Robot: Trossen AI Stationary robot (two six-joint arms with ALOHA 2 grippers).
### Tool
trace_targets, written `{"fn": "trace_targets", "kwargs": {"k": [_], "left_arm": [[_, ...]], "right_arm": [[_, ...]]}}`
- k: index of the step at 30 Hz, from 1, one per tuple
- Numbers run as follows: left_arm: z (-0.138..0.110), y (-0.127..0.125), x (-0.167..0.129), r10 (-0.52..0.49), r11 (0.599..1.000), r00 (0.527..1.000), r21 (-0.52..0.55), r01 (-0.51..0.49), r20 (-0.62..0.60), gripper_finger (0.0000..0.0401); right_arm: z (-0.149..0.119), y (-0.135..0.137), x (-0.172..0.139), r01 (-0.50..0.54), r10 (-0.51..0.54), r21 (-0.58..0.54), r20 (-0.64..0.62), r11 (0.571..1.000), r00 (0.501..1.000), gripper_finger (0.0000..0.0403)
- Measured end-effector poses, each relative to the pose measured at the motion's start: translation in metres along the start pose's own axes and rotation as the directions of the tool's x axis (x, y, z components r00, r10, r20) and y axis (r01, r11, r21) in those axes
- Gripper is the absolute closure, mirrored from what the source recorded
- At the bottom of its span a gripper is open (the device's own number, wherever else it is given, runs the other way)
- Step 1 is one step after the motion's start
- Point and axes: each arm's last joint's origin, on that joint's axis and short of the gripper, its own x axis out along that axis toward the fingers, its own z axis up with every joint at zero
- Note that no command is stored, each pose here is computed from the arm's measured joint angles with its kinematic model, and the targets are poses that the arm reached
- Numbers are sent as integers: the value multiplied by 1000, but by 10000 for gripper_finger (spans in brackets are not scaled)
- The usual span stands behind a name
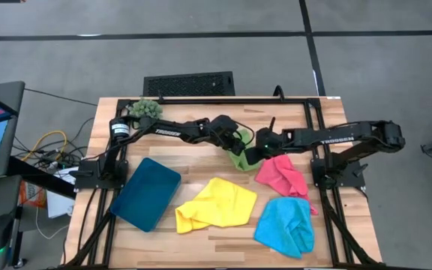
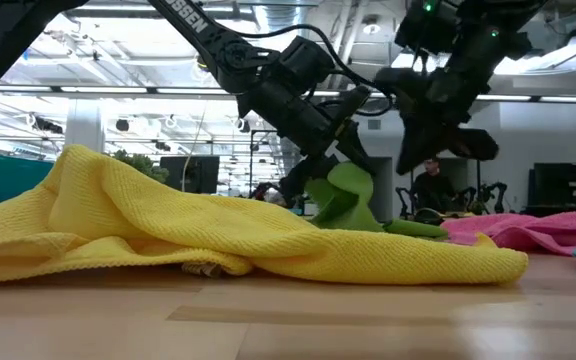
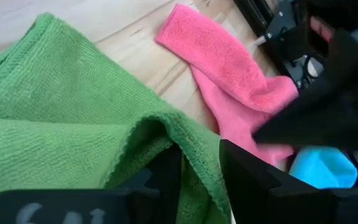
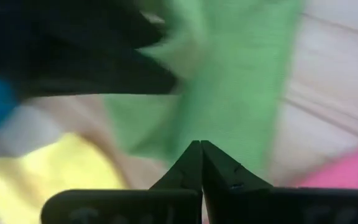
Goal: Fold microfiber towels
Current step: Fold the green microfiber towel
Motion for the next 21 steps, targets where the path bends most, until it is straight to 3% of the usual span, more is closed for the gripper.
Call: {"fn": "trace_targets", "kwargs": {"k": [6,9,12,17,21], "left_arm": [[-7,8,0,136,991,990,-7,-136,-27,300],[-11,17,-3,125,992,980,4,-126,-152,300],[-12,27,-7,101,994,961,-22,-110,-259,300],[-7,36,-13,118,990,951,-44,-136,-286,300],[-3,37,-17,97,991,952,-57,-118,-290,301]], "right_arm": [[4,-8,19,100,-100,-46,1,994,995,390],[3,-14,28,146,-148,-54,-38,988,988,388],[4,-13,27,125,-127,-50,-53,991,990,381],[6,-19,24,174,-176,-62,-39,983,984,387],[14,-29,39,222,-225,-65,-48,973,973,392]]}}
